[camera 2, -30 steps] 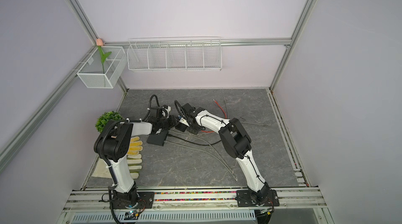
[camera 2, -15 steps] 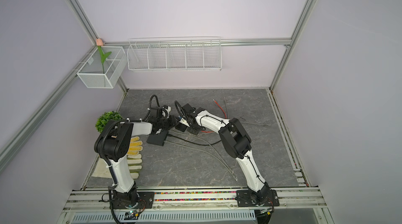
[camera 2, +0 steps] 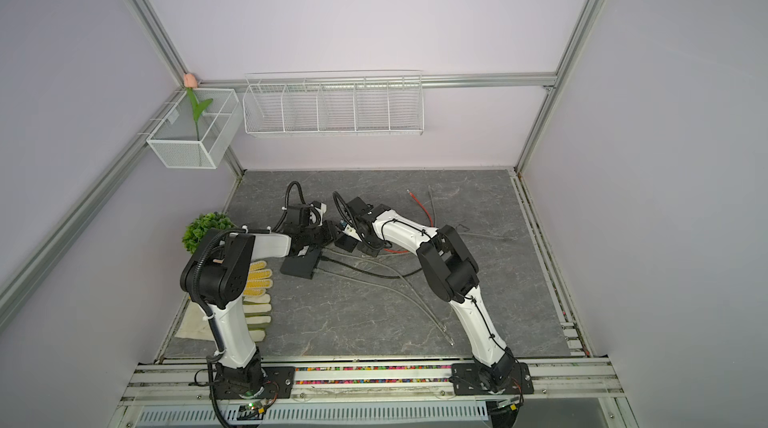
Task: Insert the plug into the switch port
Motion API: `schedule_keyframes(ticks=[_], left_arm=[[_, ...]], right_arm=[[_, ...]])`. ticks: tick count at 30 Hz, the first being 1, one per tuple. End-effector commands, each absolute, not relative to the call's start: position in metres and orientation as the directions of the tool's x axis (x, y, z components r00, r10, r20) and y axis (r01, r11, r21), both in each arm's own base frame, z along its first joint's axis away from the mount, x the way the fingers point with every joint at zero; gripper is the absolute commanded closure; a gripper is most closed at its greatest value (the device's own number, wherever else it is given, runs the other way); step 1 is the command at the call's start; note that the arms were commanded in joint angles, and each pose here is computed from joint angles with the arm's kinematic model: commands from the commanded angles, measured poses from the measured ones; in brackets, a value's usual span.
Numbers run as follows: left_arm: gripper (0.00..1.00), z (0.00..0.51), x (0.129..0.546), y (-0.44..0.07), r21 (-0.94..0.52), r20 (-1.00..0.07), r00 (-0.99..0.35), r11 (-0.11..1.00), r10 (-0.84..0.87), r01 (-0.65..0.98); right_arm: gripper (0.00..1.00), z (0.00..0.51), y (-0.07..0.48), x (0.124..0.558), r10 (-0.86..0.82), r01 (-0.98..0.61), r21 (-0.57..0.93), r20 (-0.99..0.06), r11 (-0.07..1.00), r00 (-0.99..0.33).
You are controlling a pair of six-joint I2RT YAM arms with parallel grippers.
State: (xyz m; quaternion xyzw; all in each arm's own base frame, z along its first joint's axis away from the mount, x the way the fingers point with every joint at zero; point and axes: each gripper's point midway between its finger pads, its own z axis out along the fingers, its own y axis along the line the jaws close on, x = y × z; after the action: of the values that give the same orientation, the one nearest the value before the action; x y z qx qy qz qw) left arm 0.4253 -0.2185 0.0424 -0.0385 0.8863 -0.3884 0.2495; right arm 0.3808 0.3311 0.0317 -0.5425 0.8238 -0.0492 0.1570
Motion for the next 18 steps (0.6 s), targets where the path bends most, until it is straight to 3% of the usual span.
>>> schedule_keyframes(ticks=[1, 18], left_arm=[[0.61, 0.044, 0.43, -0.226, -0.716, -0.416, -0.875, 0.682, -0.246, 0.148], [0.61, 0.04, 0.424, -0.237, -0.713, -0.413, -0.881, 0.684, -0.231, 0.155]], right_arm=[[0.93, 0.024, 0.33, 0.377, -0.922, -0.891, -0.245, -0.168, 0.382, -0.349], [0.93, 0.025, 0.344, 0.37, -0.93, -0.906, -0.229, -0.186, 0.355, -0.317]])
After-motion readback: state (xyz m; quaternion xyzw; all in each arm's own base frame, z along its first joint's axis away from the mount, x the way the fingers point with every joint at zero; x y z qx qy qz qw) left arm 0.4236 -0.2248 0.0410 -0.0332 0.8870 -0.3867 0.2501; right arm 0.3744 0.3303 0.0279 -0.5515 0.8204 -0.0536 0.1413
